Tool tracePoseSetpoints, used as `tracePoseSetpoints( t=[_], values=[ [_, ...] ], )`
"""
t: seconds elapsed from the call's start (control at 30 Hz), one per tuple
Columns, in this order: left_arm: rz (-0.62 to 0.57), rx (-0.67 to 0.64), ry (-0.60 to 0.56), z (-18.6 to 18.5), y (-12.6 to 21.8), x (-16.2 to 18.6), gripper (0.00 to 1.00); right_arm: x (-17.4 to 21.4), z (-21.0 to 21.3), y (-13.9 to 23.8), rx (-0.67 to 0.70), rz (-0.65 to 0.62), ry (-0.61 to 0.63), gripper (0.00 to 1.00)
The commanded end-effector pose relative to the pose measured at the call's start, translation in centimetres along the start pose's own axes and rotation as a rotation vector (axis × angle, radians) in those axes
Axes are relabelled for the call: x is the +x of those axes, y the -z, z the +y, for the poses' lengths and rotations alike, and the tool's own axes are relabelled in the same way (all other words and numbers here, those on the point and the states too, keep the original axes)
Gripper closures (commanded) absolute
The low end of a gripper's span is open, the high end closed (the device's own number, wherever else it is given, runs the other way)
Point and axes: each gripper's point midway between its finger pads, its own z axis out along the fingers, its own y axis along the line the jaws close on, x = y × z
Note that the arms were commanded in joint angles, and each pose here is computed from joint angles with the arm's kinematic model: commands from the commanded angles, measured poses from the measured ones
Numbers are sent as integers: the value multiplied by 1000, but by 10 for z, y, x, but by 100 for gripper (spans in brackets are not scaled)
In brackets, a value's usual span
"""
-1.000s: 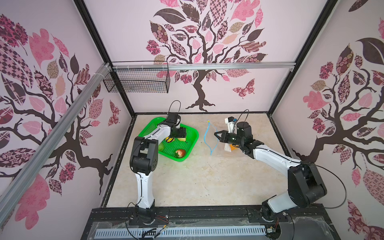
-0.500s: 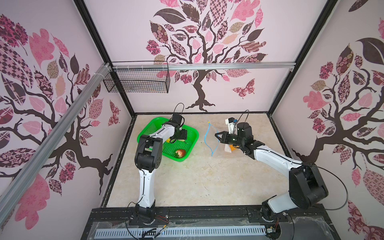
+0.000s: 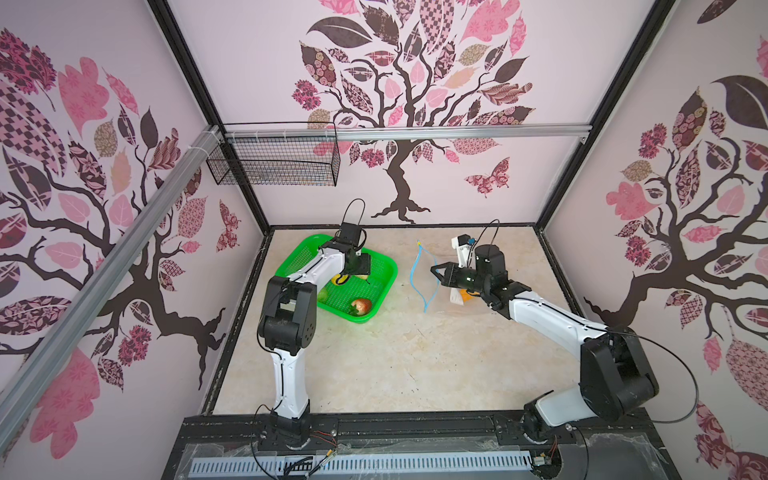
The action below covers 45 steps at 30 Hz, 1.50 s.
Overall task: Place the food in the zip-top bag and seal the zipper
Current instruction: 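Grasp the pale yellow wrinkled fruit in the basket with the left gripper, then carry the pale yellow fruit with the left gripper into the bag mouth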
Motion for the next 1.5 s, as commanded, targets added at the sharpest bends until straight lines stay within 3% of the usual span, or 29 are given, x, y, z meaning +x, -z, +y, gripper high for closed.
tracePoseSetpoints(
  t=[0.0, 0.27, 0.47, 0.6, 0.77, 1.2, 1.3, 1.47],
  values=[
    [-43, 71, 25, -19, 39, 0, 49, -9, 9, 13, -8, -37, 34, 100],
    [-125, 363, 66, -79, 115, 23, 49, -3, 3, 13, 14, -19, 44, 100],
    [-220, 538, -35, -146, 160, 42, 49, 0, 3, 11, 9, -3, 36, 100],
    [-250, 631, -91, -186, 172, 47, 48, 4, 6, 9, -18, 19, 21, 100],
    [-256, 674, -111, -212, 162, 43, 49, 7, 10, 12, -35, 31, 14, 100],
    [-202, 653, -89, -224, 102, 43, 50, -2, 34, 33, -91, 0, 40, 100],
    [-168, 614, -77, -221, 94, 45, 49, -2, 35, 33, -101, 3, 40, 100],
    [-98, 443, -83, -208, 74, 52, 45, 1, 39, 32, -133, 9, 28, 100]
  ],
)
